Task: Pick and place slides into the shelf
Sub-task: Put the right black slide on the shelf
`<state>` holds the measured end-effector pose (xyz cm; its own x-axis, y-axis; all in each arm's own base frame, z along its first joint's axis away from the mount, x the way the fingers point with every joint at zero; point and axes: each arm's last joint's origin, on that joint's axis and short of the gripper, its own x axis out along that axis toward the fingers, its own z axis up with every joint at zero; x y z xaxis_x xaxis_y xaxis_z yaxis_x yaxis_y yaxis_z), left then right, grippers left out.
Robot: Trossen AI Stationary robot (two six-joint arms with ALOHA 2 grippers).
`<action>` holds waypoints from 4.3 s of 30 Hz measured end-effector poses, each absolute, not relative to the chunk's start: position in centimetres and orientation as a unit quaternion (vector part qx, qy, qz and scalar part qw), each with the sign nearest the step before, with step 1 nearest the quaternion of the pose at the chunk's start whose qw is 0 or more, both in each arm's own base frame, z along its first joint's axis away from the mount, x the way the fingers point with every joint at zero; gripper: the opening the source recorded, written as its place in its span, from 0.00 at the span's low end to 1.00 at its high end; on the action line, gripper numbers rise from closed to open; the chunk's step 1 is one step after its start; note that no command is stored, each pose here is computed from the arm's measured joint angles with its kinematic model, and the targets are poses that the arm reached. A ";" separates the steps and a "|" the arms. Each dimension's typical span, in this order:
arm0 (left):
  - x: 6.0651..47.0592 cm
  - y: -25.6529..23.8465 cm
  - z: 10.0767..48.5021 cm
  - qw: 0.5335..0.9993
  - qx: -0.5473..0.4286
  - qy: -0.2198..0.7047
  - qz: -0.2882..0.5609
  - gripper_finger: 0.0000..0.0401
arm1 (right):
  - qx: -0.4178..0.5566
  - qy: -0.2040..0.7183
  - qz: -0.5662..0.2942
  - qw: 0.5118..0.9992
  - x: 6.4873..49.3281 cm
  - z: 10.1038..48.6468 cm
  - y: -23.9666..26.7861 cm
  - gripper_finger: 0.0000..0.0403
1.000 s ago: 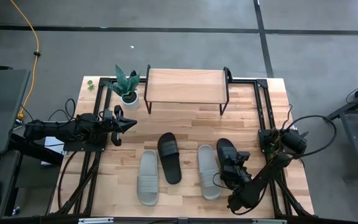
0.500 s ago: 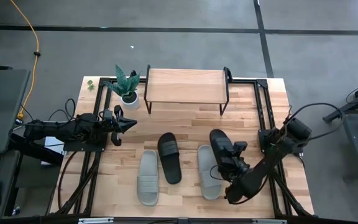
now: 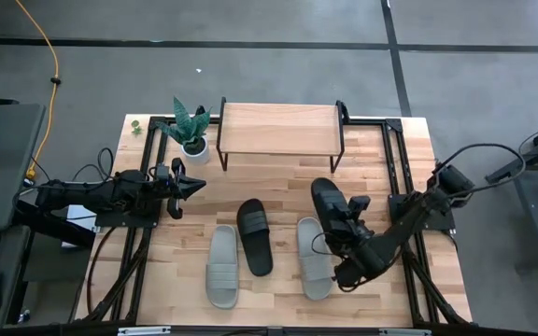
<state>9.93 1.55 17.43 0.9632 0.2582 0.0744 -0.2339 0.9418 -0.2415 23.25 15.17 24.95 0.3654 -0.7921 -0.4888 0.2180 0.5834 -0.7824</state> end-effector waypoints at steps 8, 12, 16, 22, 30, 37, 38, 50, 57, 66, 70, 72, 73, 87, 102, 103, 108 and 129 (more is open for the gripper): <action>9.9 1.5 17.4 0.984 -0.116 -0.052 0.125 0.00 | -0.315 0.469 -0.342 0.751 23.8 26.2 12.8 0.00; 9.9 1.5 17.4 0.984 -0.115 -0.052 0.125 0.00 | -0.316 0.455 -0.352 0.754 23.6 27.5 11.6 0.00; 9.9 1.5 17.4 0.984 -0.114 -0.052 0.125 0.00 | -0.309 0.439 -0.366 0.760 23.1 29.0 10.2 0.00; 9.9 1.5 17.4 0.984 -0.114 -0.052 0.125 0.00 | -0.311 0.428 -0.379 0.759 22.6 30.4 8.6 0.00; 9.9 1.5 17.4 0.984 -0.114 -0.052 0.125 0.00 | -0.309 0.429 -0.395 0.752 22.3 31.5 6.7 0.00; 9.9 1.5 17.4 0.984 -0.114 -0.052 0.125 0.00 | -0.317 0.435 -0.393 0.745 23.6 31.7 5.3 0.00; 9.9 1.5 17.4 0.984 -0.114 -0.052 0.125 0.00 | -0.319 0.437 -0.392 0.744 23.8 31.7 5.1 0.00; 9.9 1.5 17.4 0.984 -0.114 -0.052 0.125 0.00 | -0.304 0.465 -0.383 0.738 25.2 32.5 1.5 0.00; 9.9 1.5 17.4 0.984 -0.114 -0.052 0.125 0.00 | -0.284 0.431 -0.336 0.788 25.9 34.6 -0.5 0.00; 9.9 1.5 17.4 0.984 -0.114 -0.050 0.126 0.00 | -0.262 0.433 -0.334 0.795 26.3 35.0 -3.6 0.00; 9.9 1.5 17.4 0.984 -0.114 -0.050 0.126 0.00 | -0.262 0.441 -0.348 0.785 26.5 34.8 -4.8 0.00; 9.9 1.6 17.4 0.984 -0.114 -0.050 0.128 0.00 | -0.264 0.447 -0.349 0.780 26.7 34.6 -5.4 0.00; 9.9 1.6 17.4 0.984 -0.114 -0.049 0.130 0.00 | -0.266 0.448 -0.349 0.779 26.9 34.5 -5.7 0.00; 9.9 1.6 17.2 0.983 -0.114 -0.041 0.140 0.00 | -0.256 0.470 -0.362 0.763 28.2 33.1 -9.2 0.00; 9.9 1.6 17.2 0.983 -0.114 -0.041 0.140 0.00 | -0.262 0.475 -0.338 0.769 28.2 33.0 -11.4 0.00; 9.9 1.6 17.2 0.983 -0.114 -0.041 0.140 0.00 | -0.263 0.478 -0.337 0.767 28.2 32.9 -11.6 0.00; 9.9 1.6 17.2 0.983 -0.114 -0.041 0.140 0.00 | -0.258 0.499 -0.333 0.757 28.8 31.6 -12.7 0.00; 9.9 1.6 16.7 0.982 -0.119 -0.019 0.142 0.00 | -0.276 0.547 -0.329 0.719 29.3 29.7 -14.6 0.00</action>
